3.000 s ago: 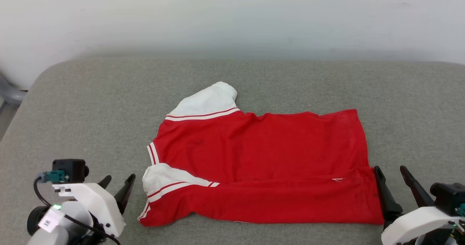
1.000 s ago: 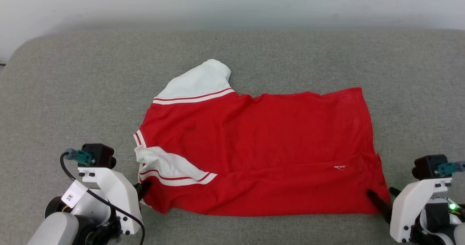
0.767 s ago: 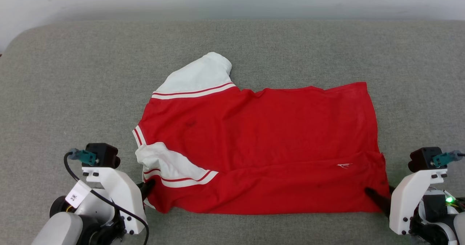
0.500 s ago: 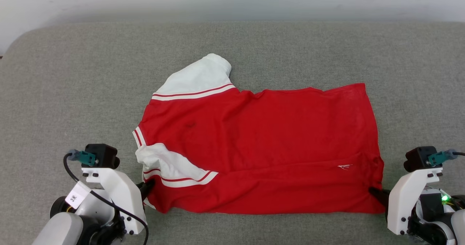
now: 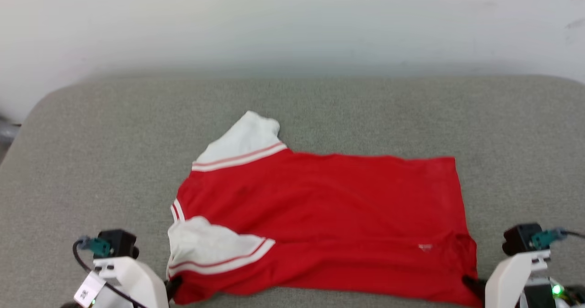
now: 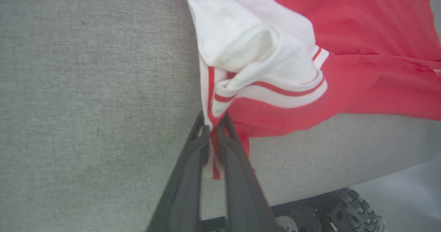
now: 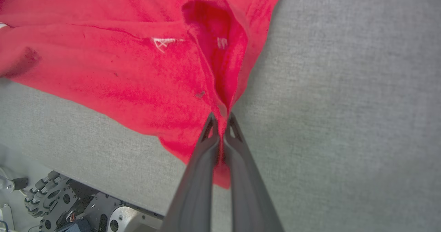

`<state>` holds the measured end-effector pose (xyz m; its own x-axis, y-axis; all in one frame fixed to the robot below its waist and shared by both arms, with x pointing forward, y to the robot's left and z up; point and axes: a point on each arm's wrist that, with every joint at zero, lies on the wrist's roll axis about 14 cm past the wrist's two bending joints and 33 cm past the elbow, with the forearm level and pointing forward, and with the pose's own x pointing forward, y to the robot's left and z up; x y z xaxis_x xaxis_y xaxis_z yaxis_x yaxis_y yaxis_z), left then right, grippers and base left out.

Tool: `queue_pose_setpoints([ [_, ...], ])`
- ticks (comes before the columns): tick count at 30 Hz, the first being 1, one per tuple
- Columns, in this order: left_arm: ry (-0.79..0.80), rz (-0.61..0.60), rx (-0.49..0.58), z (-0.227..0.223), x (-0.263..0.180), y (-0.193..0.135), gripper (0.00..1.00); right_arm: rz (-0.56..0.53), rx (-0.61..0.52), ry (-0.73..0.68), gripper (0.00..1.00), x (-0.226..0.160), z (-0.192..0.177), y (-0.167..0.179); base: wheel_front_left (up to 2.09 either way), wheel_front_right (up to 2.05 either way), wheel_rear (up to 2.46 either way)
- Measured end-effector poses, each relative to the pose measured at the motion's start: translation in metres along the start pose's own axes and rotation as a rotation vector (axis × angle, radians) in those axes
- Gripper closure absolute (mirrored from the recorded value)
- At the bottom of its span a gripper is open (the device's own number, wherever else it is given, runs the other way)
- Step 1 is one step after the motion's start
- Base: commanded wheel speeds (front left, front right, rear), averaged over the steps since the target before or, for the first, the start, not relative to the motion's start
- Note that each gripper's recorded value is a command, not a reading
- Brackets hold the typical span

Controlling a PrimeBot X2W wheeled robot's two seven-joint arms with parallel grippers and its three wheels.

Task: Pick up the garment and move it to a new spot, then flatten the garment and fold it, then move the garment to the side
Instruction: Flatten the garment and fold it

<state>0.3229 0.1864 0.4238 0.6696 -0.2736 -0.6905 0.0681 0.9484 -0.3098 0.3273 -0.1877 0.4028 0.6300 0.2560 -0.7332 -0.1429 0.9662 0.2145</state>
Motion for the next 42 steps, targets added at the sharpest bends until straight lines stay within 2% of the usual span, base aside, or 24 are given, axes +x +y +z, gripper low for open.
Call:
queue_pose_setpoints([
  [7,0.039,0.017,-0.054,-0.029,-0.014,0.006,1.0,-0.027,0.069,0.015,1.0,-0.022,-0.033,-0.004,0.0,0.0,0.0],
  [15,0.089,0.019,-0.104,-0.056,-0.01,0.008,1.0,-0.044,0.132,0.026,1.0,-0.024,-0.058,-0.004,0.0,0.0,0.0],
  [16,0.084,0.021,-0.106,-0.057,-0.009,0.008,1.0,-0.042,0.137,0.017,0.75,-0.023,-0.059,-0.003,0.0,0.0,0.0],
  [17,0.08,0.022,-0.103,-0.058,-0.008,0.009,0.96,-0.047,0.132,-0.001,0.2,-0.023,-0.057,-0.003,0.0,0.0,0.0],
  [18,0.071,0.019,-0.108,-0.057,-0.007,0.008,0.56,-0.052,0.123,-0.021,0.0,-0.022,-0.054,-0.003,0.0,0.0,0.0],
  [19,0.062,0.012,-0.108,-0.056,-0.006,0.006,0.0,-0.054,0.114,-0.038,0.0,-0.021,-0.052,-0.003,0.0,0.0,0.0],
  [20,0.062,0.012,-0.108,-0.056,-0.006,0.006,0.0,-0.054,0.114,-0.038,0.0,-0.021,-0.052,-0.003,0.0,0.0,0.0],
  [21,0.042,0.013,-0.095,-0.054,-0.004,0.006,0.0,-0.057,0.1,-0.128,0.0,-0.022,-0.038,-0.002,0.0,0.0,0.0],
  [24,-0.025,0.032,-0.057,-0.038,-0.005,0.011,0.0,-0.056,0.087,-0.246,0.0,-0.024,-0.02,0.001,0.0,0.0,0.0],
  [29,-0.22,0.069,0.041,0.005,-0.011,0.016,0.0,-0.069,0.035,-0.485,0.0,-0.036,0.022,0.006,0.0,0.0,0.0],
  [34,-0.425,0.056,0.081,0.047,-0.018,0.002,0.0,-0.09,-0.011,-0.689,0.0,-0.055,0.059,0.009,0.0,0.0,0.0],
  [42,-0.679,0.015,0.154,0.102,-0.022,-0.024,0.0,-0.126,-0.065,-0.855,0.0,-0.08,0.097,0.013,0.0,0.0,0.0],
])
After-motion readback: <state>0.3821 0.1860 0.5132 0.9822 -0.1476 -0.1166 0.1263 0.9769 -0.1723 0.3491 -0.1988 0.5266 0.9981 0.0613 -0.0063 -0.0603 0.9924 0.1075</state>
